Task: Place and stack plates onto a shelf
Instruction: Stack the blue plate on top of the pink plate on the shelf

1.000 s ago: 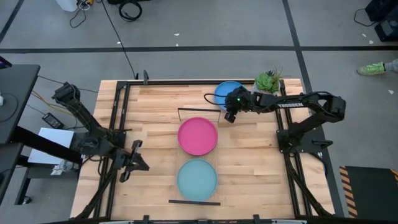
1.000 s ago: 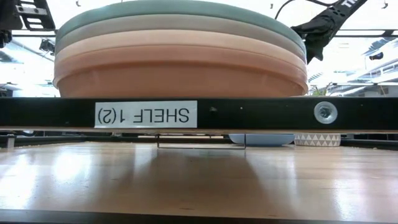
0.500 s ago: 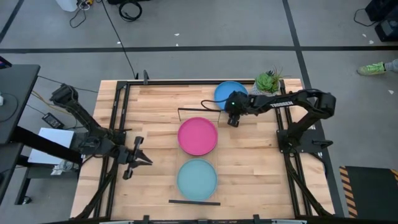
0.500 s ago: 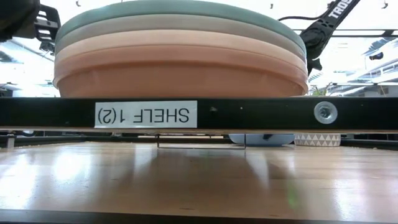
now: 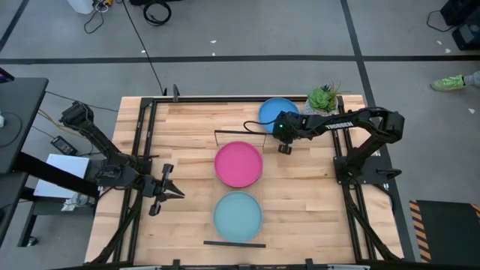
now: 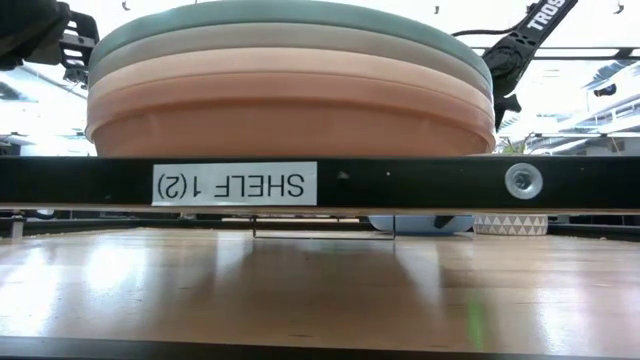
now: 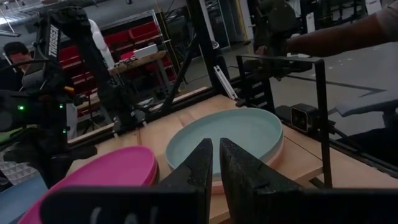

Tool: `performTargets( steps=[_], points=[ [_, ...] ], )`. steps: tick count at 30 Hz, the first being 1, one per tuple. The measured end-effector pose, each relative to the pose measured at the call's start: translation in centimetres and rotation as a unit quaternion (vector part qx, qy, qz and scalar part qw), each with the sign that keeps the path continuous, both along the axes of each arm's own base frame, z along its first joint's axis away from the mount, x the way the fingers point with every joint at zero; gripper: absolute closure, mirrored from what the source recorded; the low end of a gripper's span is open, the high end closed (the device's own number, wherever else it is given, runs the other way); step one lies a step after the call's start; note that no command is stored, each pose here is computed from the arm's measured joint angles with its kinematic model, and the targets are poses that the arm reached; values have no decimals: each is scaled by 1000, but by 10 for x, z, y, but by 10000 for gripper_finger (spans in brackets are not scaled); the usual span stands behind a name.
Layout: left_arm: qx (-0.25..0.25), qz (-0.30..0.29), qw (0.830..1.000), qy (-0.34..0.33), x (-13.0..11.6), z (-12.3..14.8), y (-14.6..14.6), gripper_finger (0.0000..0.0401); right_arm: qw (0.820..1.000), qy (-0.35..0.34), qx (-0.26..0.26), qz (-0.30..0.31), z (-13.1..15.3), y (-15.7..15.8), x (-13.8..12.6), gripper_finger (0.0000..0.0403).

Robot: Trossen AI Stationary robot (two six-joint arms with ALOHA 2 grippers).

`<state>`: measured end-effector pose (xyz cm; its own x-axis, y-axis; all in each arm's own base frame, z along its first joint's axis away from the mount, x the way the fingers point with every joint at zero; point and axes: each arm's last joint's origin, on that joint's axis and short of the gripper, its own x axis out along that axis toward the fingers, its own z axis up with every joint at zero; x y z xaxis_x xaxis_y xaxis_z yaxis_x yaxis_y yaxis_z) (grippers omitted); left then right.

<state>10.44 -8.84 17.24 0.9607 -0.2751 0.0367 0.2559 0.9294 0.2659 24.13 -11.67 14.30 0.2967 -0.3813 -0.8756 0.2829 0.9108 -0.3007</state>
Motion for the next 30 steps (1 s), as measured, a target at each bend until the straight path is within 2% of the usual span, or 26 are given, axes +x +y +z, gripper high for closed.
performTargets(
  steps=[6,12,16,21,25,30],
  points=[
    [-1,0,1000,-1,0,0,0,365,1000,3,18,12,0,7,1,389],
    [-2,0,1000,-1,0,0,0,365,999,13,18,29,6,25,2,388],
    [-8,0,1000,-7,0,2,0,365,999,7,24,26,30,43,5,390],
    [-15,0,1000,-12,0,4,0,365,997,-25,76,7,55,77,3,390],
    [-27,-1,1000,-14,0,5,0,365,992,-44,114,10,60,112,-5,389],
    [-41,-1,999,-28,0,8,0,365,994,-46,99,20,55,154,-18,389]
  ],
)
